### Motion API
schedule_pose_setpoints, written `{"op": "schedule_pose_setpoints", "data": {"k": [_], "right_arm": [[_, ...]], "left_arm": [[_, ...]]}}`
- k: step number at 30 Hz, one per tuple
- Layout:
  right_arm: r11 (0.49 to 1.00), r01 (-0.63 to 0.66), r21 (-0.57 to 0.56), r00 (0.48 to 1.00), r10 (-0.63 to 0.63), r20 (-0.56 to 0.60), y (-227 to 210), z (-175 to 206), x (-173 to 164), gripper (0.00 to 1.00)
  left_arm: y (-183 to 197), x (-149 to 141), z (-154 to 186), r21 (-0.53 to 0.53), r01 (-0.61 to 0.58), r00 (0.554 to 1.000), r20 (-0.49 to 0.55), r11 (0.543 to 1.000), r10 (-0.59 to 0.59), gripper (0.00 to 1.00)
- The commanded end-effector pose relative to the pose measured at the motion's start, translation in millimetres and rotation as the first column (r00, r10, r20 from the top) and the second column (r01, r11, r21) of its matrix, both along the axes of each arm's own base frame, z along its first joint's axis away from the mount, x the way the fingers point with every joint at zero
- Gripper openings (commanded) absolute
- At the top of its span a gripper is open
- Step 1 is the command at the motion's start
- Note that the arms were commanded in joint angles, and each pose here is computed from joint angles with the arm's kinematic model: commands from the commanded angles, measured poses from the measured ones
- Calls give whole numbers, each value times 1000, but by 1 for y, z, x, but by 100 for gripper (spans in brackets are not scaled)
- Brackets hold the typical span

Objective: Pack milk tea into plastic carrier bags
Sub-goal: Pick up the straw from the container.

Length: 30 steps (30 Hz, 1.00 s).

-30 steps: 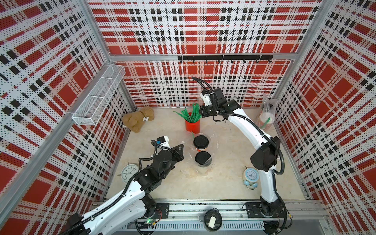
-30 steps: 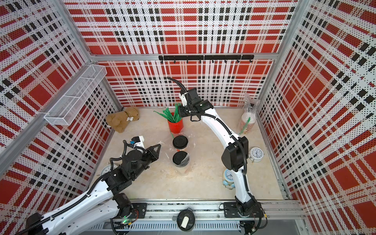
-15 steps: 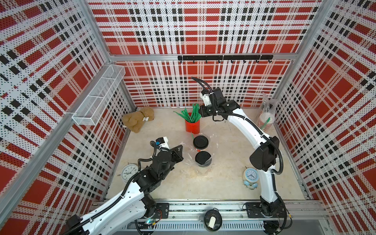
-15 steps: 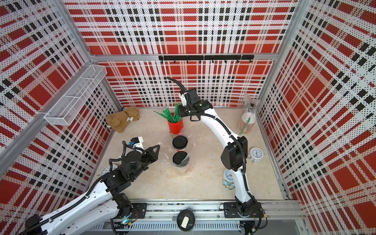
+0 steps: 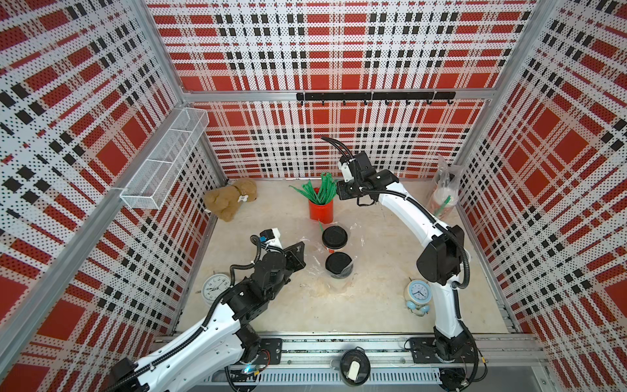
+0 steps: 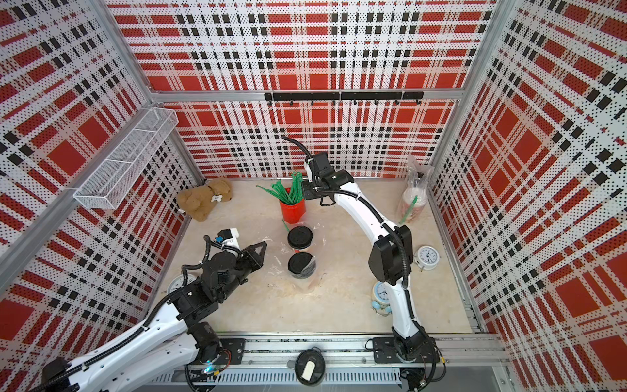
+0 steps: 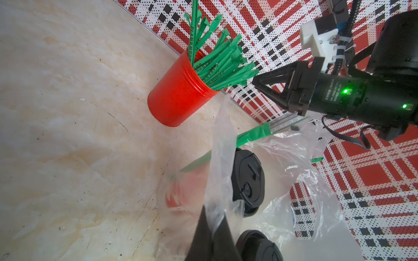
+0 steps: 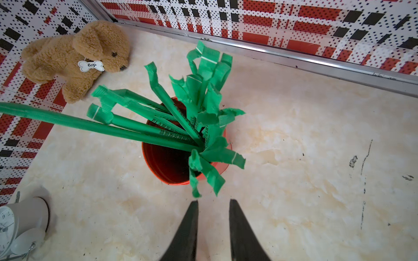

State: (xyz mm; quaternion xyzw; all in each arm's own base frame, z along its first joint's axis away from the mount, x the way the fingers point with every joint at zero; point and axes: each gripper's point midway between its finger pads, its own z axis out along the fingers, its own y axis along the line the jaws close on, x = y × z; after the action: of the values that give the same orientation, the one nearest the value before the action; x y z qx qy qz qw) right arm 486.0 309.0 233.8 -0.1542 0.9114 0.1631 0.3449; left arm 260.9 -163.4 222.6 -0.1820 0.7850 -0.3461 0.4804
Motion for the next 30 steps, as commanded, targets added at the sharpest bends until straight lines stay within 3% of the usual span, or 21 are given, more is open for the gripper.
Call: {"op": "schedule_pose_setpoints", "data": {"k": [1, 17, 30], "right_arm": [[999, 16, 39, 1000, -16, 4, 0, -6, 11, 26], [993, -21, 114, 999, 24, -27, 19, -12, 15, 26], [991, -4, 136, 1000, 0, 26, 10, 12, 7, 27]], "left_arm": [[9, 3, -6, 13, -40, 999, -6, 999, 40, 0], [10, 6, -9, 21, -45, 999, -20, 999, 45, 0], [11, 5, -10, 15, -44, 999, -23, 999, 44, 0]]}}
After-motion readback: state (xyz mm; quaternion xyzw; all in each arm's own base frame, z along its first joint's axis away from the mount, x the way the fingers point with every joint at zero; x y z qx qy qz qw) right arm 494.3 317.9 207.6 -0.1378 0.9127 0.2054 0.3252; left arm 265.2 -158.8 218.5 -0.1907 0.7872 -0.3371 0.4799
